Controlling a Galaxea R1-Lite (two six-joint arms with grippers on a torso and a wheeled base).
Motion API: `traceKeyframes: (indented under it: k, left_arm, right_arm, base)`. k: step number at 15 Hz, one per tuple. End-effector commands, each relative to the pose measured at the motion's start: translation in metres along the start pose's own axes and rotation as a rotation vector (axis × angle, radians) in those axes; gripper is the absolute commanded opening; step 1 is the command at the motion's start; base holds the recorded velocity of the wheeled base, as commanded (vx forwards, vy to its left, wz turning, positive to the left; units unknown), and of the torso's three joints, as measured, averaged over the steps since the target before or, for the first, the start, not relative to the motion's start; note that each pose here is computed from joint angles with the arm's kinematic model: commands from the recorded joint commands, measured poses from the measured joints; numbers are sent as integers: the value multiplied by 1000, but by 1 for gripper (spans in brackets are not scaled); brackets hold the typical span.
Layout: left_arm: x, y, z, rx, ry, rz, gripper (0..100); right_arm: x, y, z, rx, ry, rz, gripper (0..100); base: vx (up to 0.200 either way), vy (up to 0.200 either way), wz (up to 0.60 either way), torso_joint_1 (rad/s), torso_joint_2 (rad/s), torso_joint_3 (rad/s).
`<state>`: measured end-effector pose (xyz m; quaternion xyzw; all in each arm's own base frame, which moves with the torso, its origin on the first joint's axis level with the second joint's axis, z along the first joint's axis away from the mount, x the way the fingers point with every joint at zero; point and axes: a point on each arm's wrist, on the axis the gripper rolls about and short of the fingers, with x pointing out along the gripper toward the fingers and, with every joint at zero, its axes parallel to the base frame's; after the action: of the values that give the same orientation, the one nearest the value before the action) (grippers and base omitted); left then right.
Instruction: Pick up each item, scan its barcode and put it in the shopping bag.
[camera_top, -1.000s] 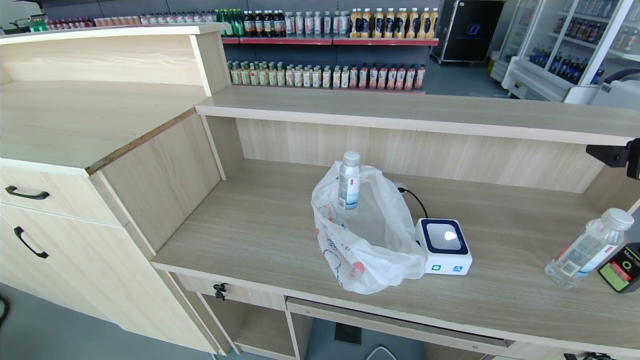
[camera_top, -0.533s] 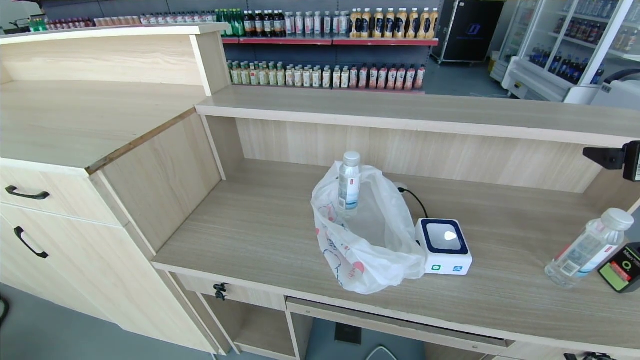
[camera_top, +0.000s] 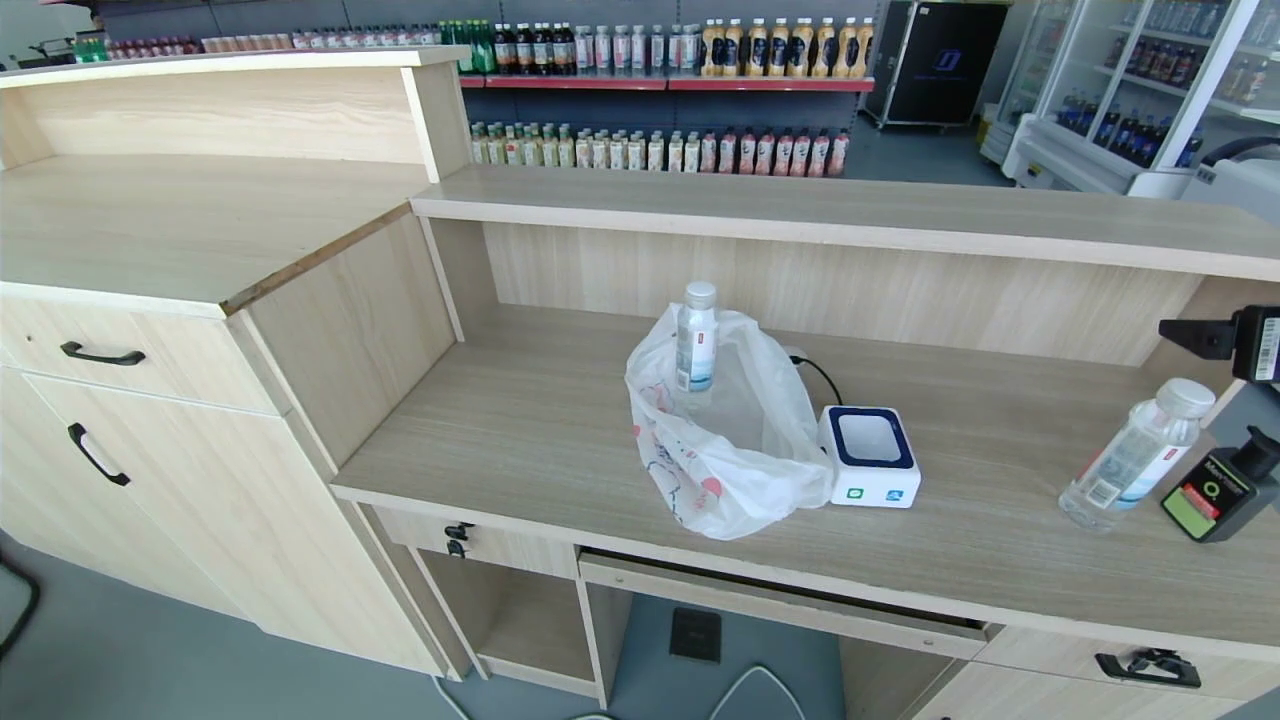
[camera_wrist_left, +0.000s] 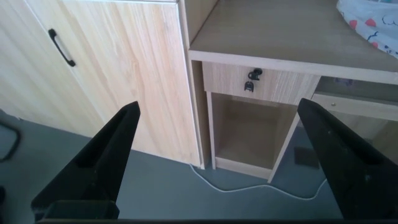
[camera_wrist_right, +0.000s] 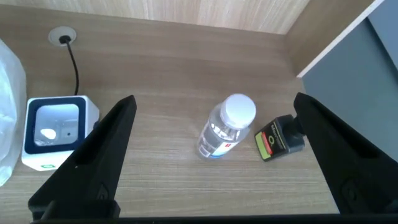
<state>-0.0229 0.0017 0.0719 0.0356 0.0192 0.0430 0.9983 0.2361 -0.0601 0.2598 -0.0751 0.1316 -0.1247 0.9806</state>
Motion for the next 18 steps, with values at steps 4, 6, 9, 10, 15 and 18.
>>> traceKeyframes:
  k: [4, 6, 9, 10, 15, 18]
  left_arm:
    - [0, 0, 0, 1, 0, 2, 100]
    - [0, 0, 0, 1, 0, 0, 100]
    - [0, 0, 0, 1, 0, 0, 100]
    - [0, 0, 0, 1, 0, 2, 100]
    - [0, 0, 0, 1, 2, 2, 100]
    - [0, 0, 0, 1, 2, 0, 100]
  right_arm:
    - [20, -12, -13, 48, 72, -82, 100]
    - [29, -16, -22, 47, 101, -112, 100]
    - [39, -25, -35, 59, 147, -149, 100]
    - [38, -27, -42, 60, 168, -160, 100]
    - [25, -48, -58, 85, 161, -257, 100]
    - [37, -52, -75, 92, 178, -271, 100]
  base:
    - [0, 0, 0, 0, 0, 0]
    - [0, 0, 0, 0, 0, 0]
    - [0, 0, 0, 0, 0, 0]
    - [0, 0, 0, 0, 0, 0]
    - [0, 0, 0, 0, 0, 0]
    - [0, 0, 0, 0, 0, 0]
